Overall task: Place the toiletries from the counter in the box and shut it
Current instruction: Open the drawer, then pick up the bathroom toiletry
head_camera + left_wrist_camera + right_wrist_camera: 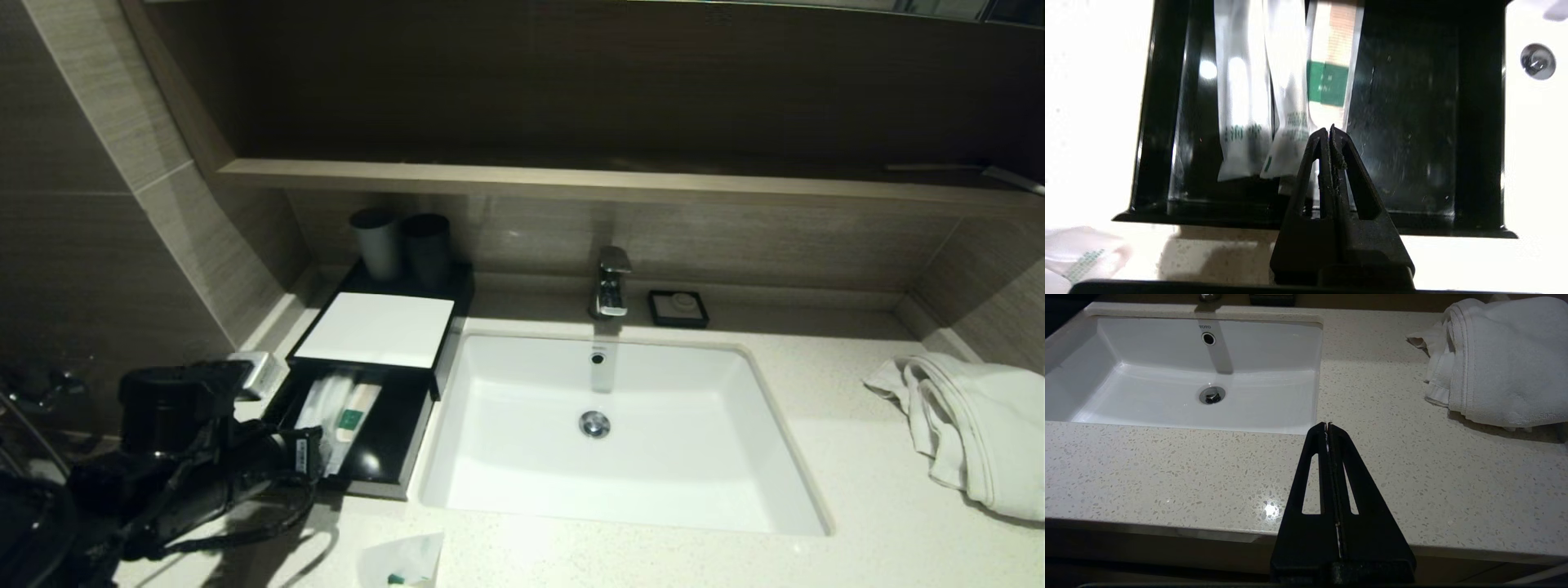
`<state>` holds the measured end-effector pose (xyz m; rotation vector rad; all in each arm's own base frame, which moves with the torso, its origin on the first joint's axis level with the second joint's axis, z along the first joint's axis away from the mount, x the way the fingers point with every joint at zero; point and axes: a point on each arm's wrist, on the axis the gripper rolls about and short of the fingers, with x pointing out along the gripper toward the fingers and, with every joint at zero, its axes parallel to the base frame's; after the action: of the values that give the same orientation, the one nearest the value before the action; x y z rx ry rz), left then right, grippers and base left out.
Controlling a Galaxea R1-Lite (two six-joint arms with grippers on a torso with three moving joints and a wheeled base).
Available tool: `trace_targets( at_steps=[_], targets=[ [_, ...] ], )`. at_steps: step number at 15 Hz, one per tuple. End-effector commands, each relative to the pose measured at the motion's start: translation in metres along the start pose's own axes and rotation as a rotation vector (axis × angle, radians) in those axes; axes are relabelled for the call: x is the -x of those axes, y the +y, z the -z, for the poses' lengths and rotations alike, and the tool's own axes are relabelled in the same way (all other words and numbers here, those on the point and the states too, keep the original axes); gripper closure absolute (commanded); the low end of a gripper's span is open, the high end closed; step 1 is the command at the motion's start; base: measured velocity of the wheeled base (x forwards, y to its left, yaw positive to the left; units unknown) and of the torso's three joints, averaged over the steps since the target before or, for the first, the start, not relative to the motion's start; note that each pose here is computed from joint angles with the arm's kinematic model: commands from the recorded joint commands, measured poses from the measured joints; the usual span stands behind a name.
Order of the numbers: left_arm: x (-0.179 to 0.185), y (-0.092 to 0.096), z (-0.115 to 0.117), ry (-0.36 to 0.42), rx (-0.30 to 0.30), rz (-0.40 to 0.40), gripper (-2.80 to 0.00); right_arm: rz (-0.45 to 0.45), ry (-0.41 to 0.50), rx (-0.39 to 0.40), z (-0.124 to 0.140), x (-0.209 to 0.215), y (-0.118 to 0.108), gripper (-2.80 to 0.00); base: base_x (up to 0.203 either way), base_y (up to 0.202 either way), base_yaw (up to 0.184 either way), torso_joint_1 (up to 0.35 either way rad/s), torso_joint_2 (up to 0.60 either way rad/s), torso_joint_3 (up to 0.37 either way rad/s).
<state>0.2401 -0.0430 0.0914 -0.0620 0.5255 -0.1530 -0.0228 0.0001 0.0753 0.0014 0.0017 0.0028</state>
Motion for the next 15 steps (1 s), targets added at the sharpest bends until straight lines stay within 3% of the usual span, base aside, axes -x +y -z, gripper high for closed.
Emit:
trace_targets(
  at_steps=[1, 5, 7, 10, 13, 15],
  targets=[
    [0.004, -0.001, -0.01, -0.048, 0.001, 0.003, 0.0, 0.0, 0.0, 0.0, 0.0, 0.0, 0.0, 0.0, 0.0, 0.0, 0.0, 0.0, 0.0, 0.0],
    [0.031, -0.006, -0.027, -0.054, -0.002, 0.026, 0.0, 0.0, 0.0, 0.0, 0.0, 0.0, 0.0, 0.0, 0.0, 0.0, 0.0, 0.0, 0.0, 0.0],
    [0.042, -0.021, -0.032, -0.048, -0.031, 0.086, 0.0, 0.0, 0.0, 0.0, 0.0, 0.0, 0.0, 0.0, 0.0, 0.0, 0.0, 0.0, 0.0, 0.0],
    [0.05, -0.041, -0.031, 0.014, -0.077, 0.162, 0.0, 0.0, 0.0, 0.0, 0.0, 0.0, 0.0, 0.0, 0.0, 0.0, 0.0, 0.0, 0.0, 0.0],
    [0.051, -0.049, -0.028, 0.052, -0.093, 0.187, 0.0, 0.0, 0.0, 0.0, 0.0, 0.0, 0.0, 0.0, 0.0, 0.0, 0.0, 0.0, 0.0, 0.0],
    [0.056, -0.059, -0.02, 0.118, -0.128, 0.225, 0.0, 0.0, 0.0, 0.0, 0.0, 0.0, 0.0, 0.0, 0.0, 0.0, 0.0, 0.0, 0.0, 0.0]
  ],
)
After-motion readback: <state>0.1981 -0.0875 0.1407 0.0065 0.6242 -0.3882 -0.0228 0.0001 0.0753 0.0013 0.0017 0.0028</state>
